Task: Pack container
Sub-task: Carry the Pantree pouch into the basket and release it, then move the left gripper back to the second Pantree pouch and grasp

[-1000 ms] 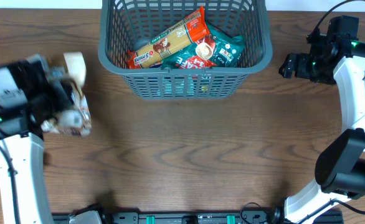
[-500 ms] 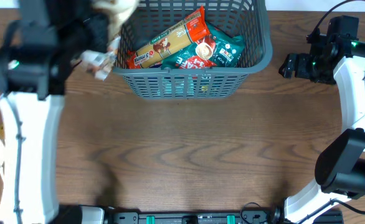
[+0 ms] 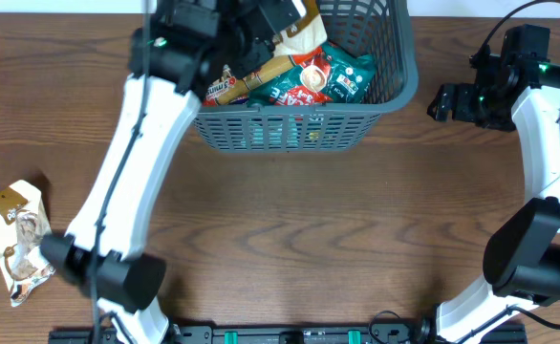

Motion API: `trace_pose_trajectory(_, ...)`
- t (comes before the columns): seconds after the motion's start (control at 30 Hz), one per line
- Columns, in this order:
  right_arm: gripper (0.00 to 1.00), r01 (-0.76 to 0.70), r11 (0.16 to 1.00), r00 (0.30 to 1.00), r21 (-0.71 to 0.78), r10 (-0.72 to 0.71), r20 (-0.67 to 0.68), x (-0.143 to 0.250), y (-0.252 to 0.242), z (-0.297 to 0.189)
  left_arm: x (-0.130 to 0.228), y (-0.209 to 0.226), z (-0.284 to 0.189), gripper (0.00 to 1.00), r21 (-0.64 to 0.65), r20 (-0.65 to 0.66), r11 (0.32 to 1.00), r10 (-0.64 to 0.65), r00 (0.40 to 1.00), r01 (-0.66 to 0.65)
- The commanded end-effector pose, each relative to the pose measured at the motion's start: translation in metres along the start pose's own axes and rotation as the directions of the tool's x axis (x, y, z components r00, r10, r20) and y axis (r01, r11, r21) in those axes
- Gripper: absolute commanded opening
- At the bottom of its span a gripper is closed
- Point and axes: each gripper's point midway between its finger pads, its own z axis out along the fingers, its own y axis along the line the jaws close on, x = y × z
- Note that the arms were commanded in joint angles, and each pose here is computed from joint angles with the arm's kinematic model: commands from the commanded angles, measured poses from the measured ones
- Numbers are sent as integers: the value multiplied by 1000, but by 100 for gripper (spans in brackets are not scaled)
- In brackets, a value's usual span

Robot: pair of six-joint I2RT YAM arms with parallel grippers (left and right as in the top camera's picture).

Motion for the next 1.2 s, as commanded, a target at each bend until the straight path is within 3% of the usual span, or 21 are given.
trace_pose_trajectory(0.0,99,25,1000,1000,-11,-25,1,1,7,-1,14,-1,33,6,22,-52,996,82,995,-81)
trace_pose_trajectory(0.1,99,28,1000,1000,-11,-28,0,1,7,-1,28,-10,60,11,66,-94,995,85,992,-79)
trace_pose_trajectory(0.13,99,28,1000,1000,-11,-28,-1,1,7,-1,34,-14,68,20,82,-111,994,84,990,-75)
trace_pose_trajectory(0.2,99,33,999,999,-12,-33,-3,2,7,-1,42,-19,78,50,103,-135,992,83,987,-70)
trace_pose_trajectory(0.27,99,35,999,999,-10,-35,-5,2,6,-1,46,-23,81,65,116,-148,991,77,986,-60)
trace_pose_trajectory(0.47,99,35,999,999,-9,-35,-5,2,6,-1,34,-11,58,74,61,-128,997,56,990,-49)
trace_pose_trajectory(0.67,99,35,999,999,-9,-35,-7,3,6,-1,22,33,-11,79,-158,-143,985,44,989,-66)
trace_pose_trajectory(0.73,99,35,999,999,-9,-35,-10,3,6,-1,22,51,-39,89,-253,-134,968,-25,991,-10)
trace_pose_trajectory(0.87,99,35,999,999,-9,-35,-10,3,6,-1,39,83,-102,96,-415,-56,878,-287,956,239)
trace_pose_trajectory(1.0,99,35,999,999,-8,-35,-8,3,6,-1,92,95,-175,99,-507,24,687,-592,806,520)
trace_pose_trajectory(1.17,99,36,999,999,-8,-36,2,0,6,-1,165,74,-243,99,-597,-7,496,-789,614,631)
